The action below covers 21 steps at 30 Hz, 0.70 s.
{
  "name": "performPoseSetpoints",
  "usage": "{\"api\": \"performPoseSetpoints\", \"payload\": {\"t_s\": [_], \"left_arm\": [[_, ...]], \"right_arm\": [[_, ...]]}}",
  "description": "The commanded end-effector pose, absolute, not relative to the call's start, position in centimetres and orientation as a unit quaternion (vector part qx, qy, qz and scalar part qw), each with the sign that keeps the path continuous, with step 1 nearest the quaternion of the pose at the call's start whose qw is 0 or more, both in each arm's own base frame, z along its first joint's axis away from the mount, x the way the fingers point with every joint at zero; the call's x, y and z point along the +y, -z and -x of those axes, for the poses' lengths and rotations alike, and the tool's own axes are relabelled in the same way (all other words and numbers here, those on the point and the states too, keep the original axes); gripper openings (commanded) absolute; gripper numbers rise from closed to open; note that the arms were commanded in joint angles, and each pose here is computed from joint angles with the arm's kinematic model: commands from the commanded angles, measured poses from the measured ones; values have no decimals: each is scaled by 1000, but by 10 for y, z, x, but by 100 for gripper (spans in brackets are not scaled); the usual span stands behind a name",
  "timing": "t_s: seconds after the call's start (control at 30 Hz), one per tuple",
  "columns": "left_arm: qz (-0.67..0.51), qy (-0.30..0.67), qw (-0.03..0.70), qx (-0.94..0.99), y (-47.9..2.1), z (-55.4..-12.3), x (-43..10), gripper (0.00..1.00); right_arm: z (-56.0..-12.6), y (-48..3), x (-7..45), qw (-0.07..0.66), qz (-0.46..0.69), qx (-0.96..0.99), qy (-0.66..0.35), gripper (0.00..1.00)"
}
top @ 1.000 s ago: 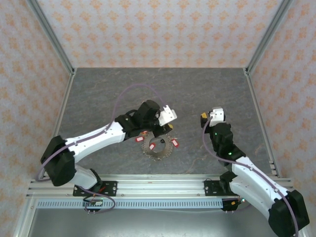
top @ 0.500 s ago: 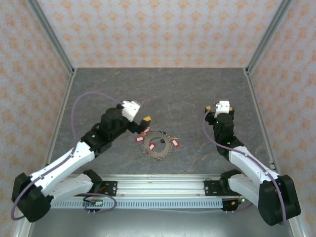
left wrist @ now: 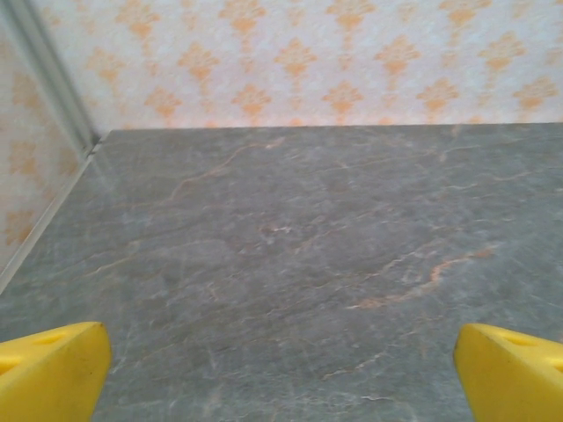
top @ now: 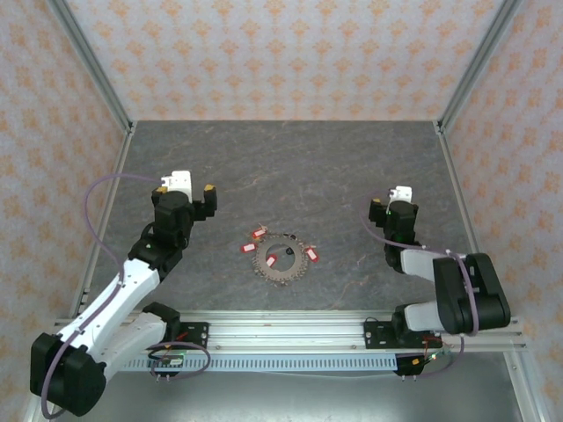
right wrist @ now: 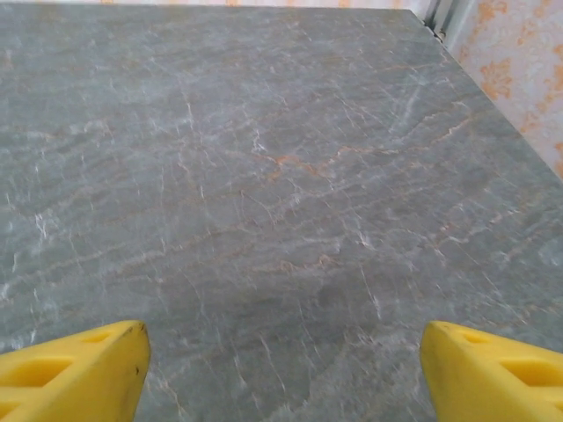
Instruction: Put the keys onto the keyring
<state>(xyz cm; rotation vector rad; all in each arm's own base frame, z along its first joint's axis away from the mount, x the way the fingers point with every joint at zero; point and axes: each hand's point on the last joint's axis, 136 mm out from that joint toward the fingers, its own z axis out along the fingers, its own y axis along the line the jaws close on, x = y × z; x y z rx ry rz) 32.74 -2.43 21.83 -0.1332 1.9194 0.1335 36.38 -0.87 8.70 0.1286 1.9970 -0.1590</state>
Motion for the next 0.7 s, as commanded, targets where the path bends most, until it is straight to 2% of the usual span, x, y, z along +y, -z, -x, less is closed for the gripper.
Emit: {"api": "performPoseSetpoints", "payload": {"t_s": [0.0,0.07,0.23,0.27,0.3,0.33,0.5,0.67], "left_arm": [[123,-67,571,809,-214,-327,-2,100],[145,-59,569,807,-209,-326,8,100],[177,-74,566,802,-198,-325,34,100],[176,-77,567,801,-197,-325,36,100],[172,-81,570,799,-198,-327,37,100],[166,-86,573,798,-197,-328,38,100],[142,-127,564,804,-188,-339,47,100],[101,-122,546,823,-171,-356,40,100]], "right_arm": [[-383,-102,-7,582,-71,809,33,80],[-383,-97,-8,598,-74,798,24,80],[-389,-92,-19,574,-101,811,50,82],[-389,-89,-27,561,-123,816,67,86],[-391,-91,-31,557,-135,817,67,96],[-391,-92,-34,564,-141,811,67,100],[-389,-91,-34,561,-140,813,69,99],[-390,-91,-31,561,-131,815,62,99]]}}
